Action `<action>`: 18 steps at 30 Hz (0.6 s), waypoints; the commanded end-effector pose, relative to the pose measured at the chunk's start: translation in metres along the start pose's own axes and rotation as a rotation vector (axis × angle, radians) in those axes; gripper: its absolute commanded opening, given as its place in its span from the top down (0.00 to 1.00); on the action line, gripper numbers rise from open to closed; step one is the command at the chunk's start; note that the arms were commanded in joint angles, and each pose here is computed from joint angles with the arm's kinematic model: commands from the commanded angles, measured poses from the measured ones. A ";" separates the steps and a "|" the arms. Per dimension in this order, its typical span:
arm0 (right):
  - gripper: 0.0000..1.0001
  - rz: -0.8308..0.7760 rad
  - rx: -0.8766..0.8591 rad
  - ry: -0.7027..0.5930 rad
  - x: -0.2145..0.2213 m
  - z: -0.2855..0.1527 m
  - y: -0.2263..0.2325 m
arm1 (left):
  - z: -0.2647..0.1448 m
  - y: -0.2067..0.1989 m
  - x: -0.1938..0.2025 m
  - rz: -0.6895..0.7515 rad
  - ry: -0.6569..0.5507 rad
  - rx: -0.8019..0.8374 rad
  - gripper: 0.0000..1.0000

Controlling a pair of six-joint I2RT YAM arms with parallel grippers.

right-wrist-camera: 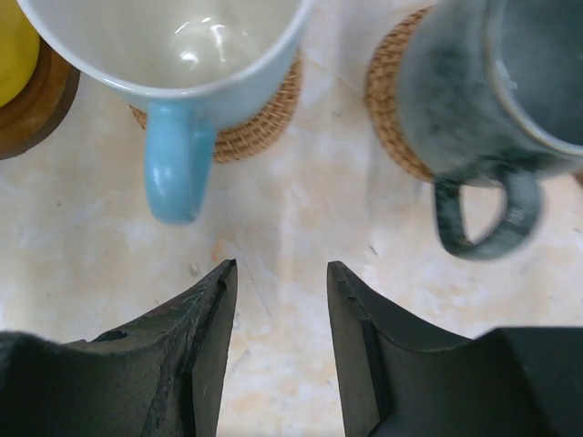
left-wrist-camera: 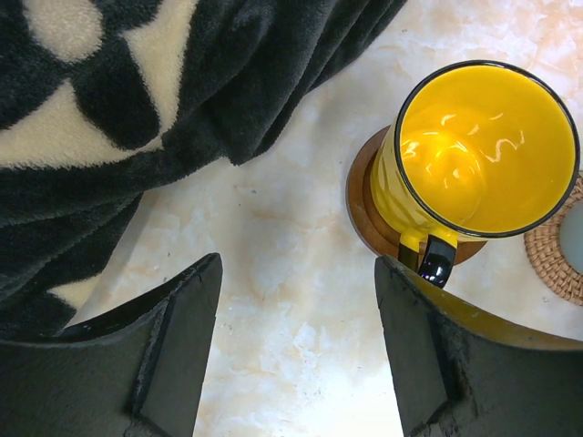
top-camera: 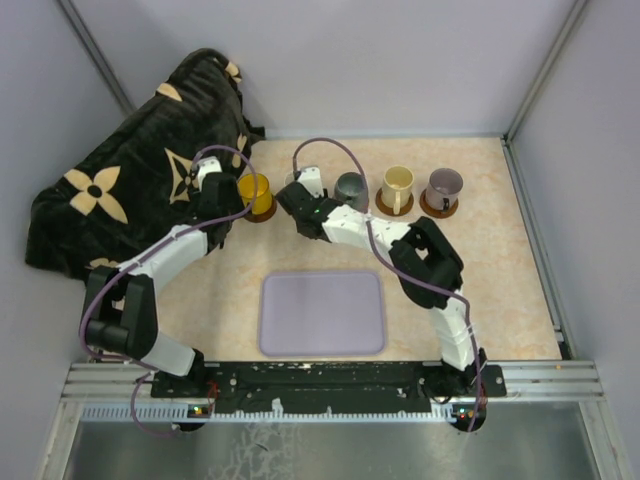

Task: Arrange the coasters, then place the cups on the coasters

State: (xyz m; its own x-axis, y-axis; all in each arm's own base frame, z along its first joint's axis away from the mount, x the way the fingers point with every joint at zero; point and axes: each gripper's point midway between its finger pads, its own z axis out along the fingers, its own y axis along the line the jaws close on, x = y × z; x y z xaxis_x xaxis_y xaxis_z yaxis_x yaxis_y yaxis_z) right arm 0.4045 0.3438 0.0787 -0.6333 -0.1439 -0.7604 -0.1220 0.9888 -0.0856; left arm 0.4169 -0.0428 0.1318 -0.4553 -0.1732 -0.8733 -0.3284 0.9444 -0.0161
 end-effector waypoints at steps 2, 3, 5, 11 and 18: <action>0.55 0.123 -0.020 -0.194 -0.071 -0.073 -0.026 | -0.014 0.005 -0.018 -0.019 -0.040 0.015 0.26; 0.55 0.124 -0.017 -0.206 -0.073 -0.081 -0.033 | -0.016 0.006 -0.020 -0.019 -0.042 0.018 0.26; 0.54 0.128 -0.002 -0.234 -0.077 -0.095 -0.048 | -0.023 0.007 -0.026 -0.019 -0.054 0.028 0.25; 0.41 0.275 0.053 -0.248 -0.079 -0.122 -0.131 | -0.045 0.013 -0.031 -0.011 -0.066 0.064 0.25; 0.18 0.386 0.236 -0.294 -0.054 -0.156 -0.242 | -0.074 0.023 -0.029 -0.037 -0.075 0.106 0.24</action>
State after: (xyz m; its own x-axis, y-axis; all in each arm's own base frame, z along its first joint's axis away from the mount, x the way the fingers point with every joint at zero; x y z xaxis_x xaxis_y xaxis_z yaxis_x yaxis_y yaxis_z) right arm 0.3634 0.1543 0.2173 -0.4402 0.1552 -0.8844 0.1667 0.9819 0.0894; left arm 0.3777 -0.0381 0.1916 -0.3654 -0.1854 -0.9122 -0.2747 0.9578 -0.0846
